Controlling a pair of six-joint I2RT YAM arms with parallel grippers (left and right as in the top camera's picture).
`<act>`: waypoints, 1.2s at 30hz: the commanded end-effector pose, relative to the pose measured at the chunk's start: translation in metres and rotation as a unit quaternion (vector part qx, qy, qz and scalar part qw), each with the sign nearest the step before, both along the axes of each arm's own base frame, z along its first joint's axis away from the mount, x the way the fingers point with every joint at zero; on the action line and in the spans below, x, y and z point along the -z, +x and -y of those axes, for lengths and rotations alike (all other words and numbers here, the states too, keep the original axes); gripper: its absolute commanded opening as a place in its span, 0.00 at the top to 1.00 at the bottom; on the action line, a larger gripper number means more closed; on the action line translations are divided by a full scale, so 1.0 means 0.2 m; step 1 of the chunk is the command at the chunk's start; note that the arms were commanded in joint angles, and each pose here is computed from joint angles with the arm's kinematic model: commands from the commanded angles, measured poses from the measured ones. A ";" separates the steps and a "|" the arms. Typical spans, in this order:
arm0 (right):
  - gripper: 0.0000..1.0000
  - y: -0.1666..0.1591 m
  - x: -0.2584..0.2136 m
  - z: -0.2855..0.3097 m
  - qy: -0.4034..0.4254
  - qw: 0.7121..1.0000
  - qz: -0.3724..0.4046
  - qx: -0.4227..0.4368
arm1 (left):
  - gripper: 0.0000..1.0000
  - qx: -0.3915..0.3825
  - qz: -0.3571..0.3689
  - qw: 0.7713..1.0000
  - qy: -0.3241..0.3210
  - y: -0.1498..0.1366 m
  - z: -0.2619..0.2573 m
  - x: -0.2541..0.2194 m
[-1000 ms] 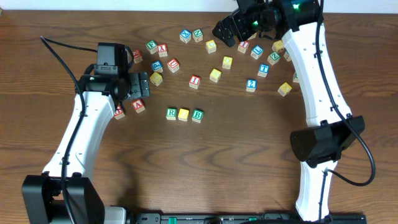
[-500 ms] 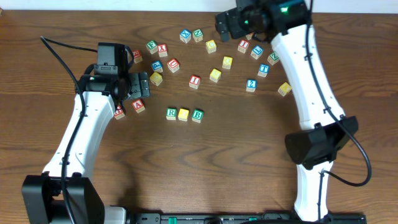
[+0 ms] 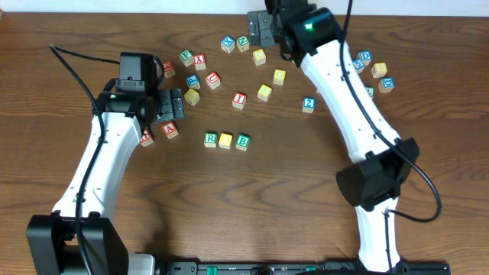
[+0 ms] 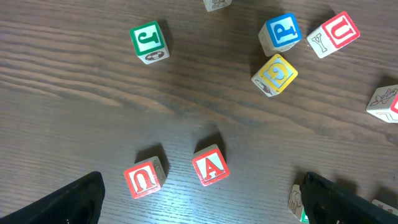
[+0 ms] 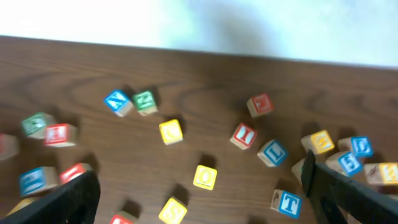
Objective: Spell out ROBOT
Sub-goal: 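Position the right gripper above the second yellow O block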
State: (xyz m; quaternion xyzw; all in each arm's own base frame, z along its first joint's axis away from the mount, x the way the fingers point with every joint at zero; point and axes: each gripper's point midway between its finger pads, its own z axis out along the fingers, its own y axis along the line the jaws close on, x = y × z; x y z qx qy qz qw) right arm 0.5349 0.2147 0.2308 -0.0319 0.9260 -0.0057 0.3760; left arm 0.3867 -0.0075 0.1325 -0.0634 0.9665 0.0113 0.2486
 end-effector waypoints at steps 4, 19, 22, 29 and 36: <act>0.01 0.01 0.30 0.04 -0.011 0.998 -0.042 0.045 | 0.01 0.007 -0.006 1.000 0.001 -0.02 0.00 0.02; 0.01 0.00 0.44 0.06 0.002 0.995 -0.051 0.080 | 0.01 0.007 -0.006 1.000 0.001 -0.02 0.00 0.02; 0.01 0.00 0.44 0.06 0.010 0.995 -0.053 0.090 | 0.01 0.007 -0.006 1.000 0.001 -0.02 0.00 0.02; 0.04 -0.01 0.47 0.07 0.019 0.993 -0.057 0.105 | 0.01 0.007 -0.006 1.000 0.001 -0.02 0.00 0.02; 0.03 -0.05 0.60 0.09 0.014 0.990 -0.077 0.118 | 0.01 0.007 -0.006 1.000 0.001 -0.02 0.00 0.02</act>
